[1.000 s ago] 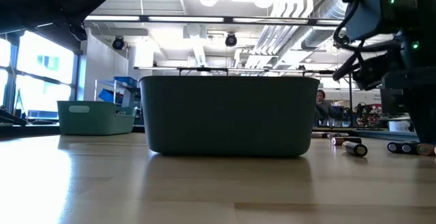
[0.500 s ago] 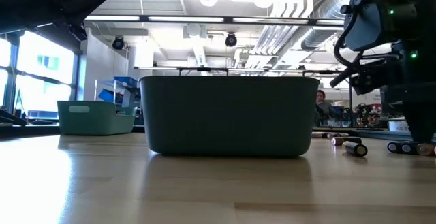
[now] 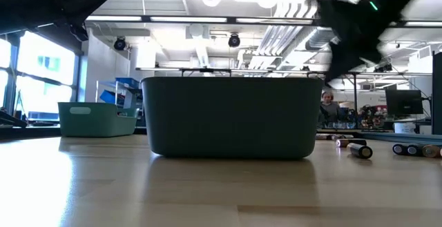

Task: Sort batteries
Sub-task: Put the silver battery into the blue bin

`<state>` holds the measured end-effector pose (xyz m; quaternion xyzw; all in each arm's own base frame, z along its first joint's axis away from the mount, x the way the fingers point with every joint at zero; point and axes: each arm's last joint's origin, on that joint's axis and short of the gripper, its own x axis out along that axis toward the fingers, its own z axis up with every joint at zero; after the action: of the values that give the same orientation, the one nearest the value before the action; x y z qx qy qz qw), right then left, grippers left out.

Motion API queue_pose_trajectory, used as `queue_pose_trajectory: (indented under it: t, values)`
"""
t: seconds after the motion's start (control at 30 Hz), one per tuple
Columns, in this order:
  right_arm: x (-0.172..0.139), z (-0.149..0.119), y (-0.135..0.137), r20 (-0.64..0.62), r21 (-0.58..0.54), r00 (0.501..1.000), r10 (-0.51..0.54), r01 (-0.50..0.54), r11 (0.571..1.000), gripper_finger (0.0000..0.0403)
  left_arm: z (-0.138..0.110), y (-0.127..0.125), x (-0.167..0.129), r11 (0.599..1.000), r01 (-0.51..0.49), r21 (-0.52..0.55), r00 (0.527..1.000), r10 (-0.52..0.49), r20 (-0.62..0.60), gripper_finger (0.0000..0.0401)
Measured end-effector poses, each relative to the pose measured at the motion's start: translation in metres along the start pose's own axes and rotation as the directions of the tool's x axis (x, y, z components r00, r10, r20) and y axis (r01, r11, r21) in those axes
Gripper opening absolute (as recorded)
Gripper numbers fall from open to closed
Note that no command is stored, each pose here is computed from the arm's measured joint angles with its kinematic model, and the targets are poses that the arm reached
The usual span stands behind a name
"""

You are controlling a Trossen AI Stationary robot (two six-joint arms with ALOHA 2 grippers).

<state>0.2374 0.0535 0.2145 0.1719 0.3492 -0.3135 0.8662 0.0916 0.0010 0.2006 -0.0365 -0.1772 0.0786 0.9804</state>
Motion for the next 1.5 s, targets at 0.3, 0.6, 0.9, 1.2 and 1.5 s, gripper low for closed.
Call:
queue_pose_trajectory:
  t: [0.3,0.6,0.9,1.2,1.5]
  values:
    - [0.034,0.048,0.073,-0.043,-0.287,0.888,0.458,-0.45,0.846,0.001,0.0,0.0,0.0,1.0,-0.004,-0.003,1.0,0.004,0.003,0.0005]
    - [0.11,0.049,0.11,-0.475,-0.342,0.797,0.374,-0.558,0.756,0.0011,0.0,0.0,0.0,1.0,-0.004,-0.003,1.0,0.004,0.003,0.0005]
    - [0.136,0.047,0.12,-0.634,-0.385,0.749,0.195,-0.523,0.761,0.0014,0.0,0.0,0.0,1.0,-0.004,-0.002,1.0,0.004,0.002,0.0005]
    - [0.137,0.047,0.119,-0.614,-0.426,0.772,0.166,-0.501,0.753,0.0084,0.0,0.0,0.0,1.0,-0.004,-0.002,1.0,0.004,-0.001,0.0005]
    - [0.108,0.074,0.125,-0.602,-0.548,0.797,0.046,-0.454,0.702,0.0124,0.0,0.0,0.0,1.0,-0.004,-0.002,1.0,0.004,-0.001,0.0005]
